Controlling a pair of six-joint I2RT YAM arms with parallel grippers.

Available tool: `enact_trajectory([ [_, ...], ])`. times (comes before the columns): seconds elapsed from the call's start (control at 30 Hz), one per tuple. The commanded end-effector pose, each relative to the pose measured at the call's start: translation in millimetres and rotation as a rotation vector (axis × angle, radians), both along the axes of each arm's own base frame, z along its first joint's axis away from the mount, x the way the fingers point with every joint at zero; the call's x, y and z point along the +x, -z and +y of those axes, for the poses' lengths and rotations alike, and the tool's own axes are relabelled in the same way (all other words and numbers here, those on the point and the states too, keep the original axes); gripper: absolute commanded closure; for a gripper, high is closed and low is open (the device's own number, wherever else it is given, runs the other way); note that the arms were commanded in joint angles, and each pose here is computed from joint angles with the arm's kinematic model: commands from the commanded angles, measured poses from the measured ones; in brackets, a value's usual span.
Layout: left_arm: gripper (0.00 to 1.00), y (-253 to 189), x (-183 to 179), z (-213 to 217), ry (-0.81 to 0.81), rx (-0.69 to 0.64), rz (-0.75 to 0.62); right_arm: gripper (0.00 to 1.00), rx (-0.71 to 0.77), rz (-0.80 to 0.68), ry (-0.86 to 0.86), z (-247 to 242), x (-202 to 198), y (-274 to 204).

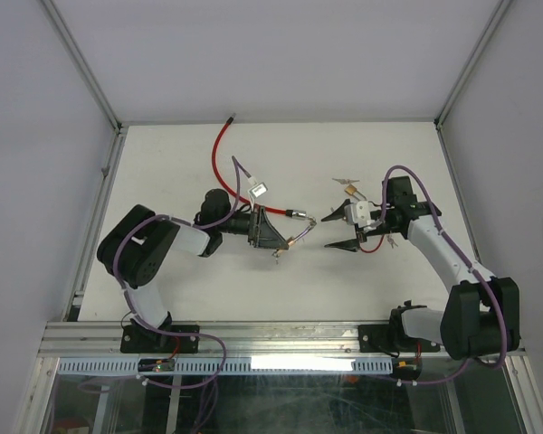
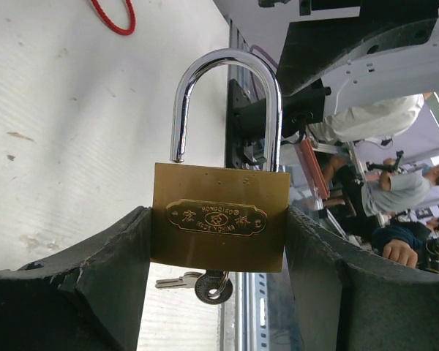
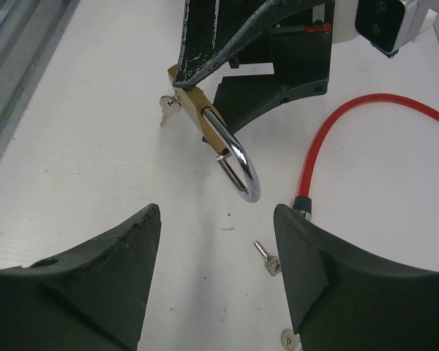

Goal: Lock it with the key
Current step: Pick up the lock from the center of the board.

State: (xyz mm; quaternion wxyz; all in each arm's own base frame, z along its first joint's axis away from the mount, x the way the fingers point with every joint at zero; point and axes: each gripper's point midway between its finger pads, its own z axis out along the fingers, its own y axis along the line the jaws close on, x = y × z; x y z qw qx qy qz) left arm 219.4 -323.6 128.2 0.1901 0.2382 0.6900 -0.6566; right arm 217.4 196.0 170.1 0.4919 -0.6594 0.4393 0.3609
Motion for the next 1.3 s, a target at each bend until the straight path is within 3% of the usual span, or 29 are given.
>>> enact_trajectory([
  [0.0, 0.74, -39, -4, -15, 0.105, -0.113, -0.163, 0.34, 0.013, -0.019, -0.029, 6, 1, -5],
  [0.43, 0.74, -31, -18, -35, 0.196, -0.094, -0.151, 0.36, -0.02, 0.016, -0.066, 14, -4, 5],
  [0.57, 0.74, -31, -19, -39, 0.21, -0.091, -0.153, 0.42, -0.027, 0.03, -0.085, 18, -8, 7],
  [0.8, 0.73, -30, -21, -39, 0.217, -0.09, -0.156, 0.76, -0.046, 0.064, -0.097, 22, -8, 7],
  [0.9, 0.73, -30, -22, -39, 0.219, -0.09, -0.158, 1.0, -0.045, 0.058, -0.098, 22, -8, 4],
  [0.93, 0.72, -31, -22, -39, 0.217, -0.091, -0.159, 1.0, -0.045, 0.056, -0.098, 21, -9, 3],
  [1.0, 0.68, -32, -21, -39, 0.21, -0.091, -0.161, 1.0, -0.042, 0.049, -0.103, 21, -11, 0],
  [1.27, 0.32, -34, -11, -35, 0.095, -0.036, -0.249, 1.0, -0.003, 0.065, -0.127, 22, -24, -22],
])
